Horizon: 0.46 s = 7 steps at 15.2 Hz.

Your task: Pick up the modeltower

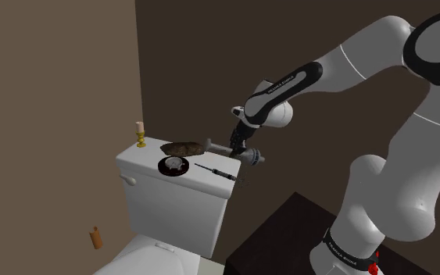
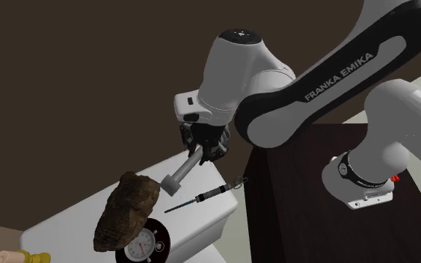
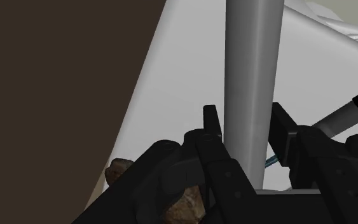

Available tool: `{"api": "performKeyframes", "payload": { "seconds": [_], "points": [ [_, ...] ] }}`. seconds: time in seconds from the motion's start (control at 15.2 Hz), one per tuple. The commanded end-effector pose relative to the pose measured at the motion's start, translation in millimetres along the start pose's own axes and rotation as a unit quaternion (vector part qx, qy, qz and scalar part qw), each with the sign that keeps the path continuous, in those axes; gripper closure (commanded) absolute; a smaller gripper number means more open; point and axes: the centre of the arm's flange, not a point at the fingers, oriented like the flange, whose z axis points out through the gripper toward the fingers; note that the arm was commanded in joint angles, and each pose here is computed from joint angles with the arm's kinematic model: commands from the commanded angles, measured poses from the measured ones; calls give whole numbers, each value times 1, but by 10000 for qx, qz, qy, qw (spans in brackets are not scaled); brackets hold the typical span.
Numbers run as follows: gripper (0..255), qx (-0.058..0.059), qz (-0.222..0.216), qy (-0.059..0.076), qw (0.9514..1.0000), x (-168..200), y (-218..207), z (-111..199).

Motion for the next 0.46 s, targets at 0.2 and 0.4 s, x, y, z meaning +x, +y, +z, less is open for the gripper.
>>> {"api": "performKeyframes", "payload": {
  "seconds": [0.2, 0.4],
  "points": [
    [255, -3, -1, -5, 10000, 8, 3, -26],
    [255, -3, -1, -5, 10000, 10, 3, -32]
  ]
}}
